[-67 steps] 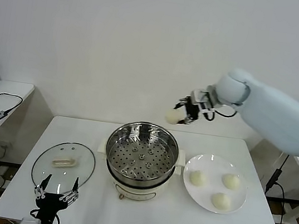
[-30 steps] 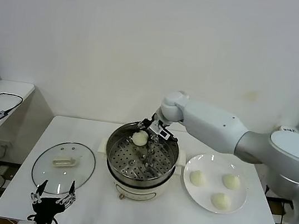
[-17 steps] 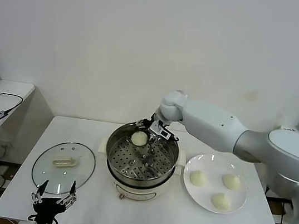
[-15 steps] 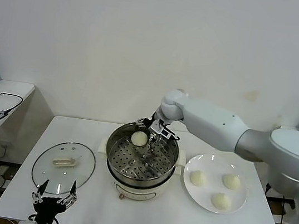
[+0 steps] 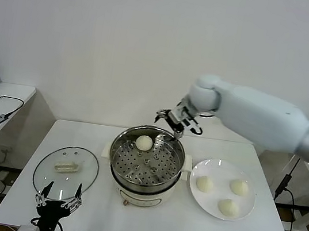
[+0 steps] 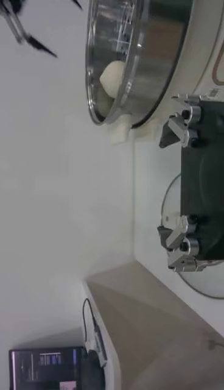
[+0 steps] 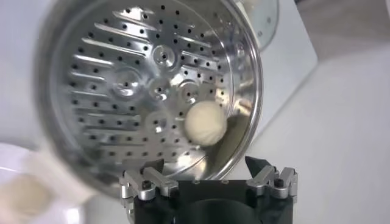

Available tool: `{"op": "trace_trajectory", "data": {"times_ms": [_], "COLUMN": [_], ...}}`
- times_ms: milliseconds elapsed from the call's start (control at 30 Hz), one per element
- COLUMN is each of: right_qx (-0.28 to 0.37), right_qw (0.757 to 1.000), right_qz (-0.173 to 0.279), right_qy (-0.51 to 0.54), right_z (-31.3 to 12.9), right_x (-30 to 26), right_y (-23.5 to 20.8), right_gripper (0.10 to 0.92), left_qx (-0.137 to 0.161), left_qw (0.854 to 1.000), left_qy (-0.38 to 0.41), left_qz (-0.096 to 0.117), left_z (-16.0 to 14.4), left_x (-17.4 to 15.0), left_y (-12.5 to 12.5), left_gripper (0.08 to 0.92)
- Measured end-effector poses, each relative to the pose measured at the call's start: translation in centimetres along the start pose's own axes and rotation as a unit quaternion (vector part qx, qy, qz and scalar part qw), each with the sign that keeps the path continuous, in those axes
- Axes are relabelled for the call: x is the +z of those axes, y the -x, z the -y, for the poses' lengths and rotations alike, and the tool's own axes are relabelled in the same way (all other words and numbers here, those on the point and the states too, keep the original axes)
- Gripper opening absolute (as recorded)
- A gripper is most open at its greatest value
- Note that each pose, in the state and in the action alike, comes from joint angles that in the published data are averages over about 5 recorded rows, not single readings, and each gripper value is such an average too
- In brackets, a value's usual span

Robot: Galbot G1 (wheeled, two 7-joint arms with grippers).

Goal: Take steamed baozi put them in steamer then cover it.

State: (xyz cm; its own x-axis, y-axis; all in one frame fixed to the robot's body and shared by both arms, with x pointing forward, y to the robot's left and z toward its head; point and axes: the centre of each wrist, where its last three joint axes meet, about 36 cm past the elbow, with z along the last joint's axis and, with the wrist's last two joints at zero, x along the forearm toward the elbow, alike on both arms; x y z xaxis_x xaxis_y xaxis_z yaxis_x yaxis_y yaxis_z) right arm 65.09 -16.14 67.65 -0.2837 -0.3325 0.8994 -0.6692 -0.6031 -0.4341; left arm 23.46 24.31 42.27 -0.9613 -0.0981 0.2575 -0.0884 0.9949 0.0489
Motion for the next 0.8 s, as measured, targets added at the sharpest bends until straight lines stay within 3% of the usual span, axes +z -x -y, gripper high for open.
{"op": "trace_trajectory", "data": {"times_ms": [333, 800], "right_qx": [-0.007, -0.035], "right_qw": [0.988, 0.967], "right_qz": [-0.045, -0.086], "right_qy": [0.149, 0.239], "right_z": [-9.7, -18.2], "right_x": [5.6, 9.7], "right_y": [-3.7, 0.9], "right_gripper": [0.823, 0.823], "left_qx": [0.016, 0.020], "left_qw": [1.000, 1.000], "left_qy": [0.012, 0.022], "left_qz": [0.002, -0.002], "left_z": [-0.1, -0.6], "left_x": [0.1, 0.6], "left_y": [0.3, 0.8], "left_gripper": [0.823, 0.823]}}
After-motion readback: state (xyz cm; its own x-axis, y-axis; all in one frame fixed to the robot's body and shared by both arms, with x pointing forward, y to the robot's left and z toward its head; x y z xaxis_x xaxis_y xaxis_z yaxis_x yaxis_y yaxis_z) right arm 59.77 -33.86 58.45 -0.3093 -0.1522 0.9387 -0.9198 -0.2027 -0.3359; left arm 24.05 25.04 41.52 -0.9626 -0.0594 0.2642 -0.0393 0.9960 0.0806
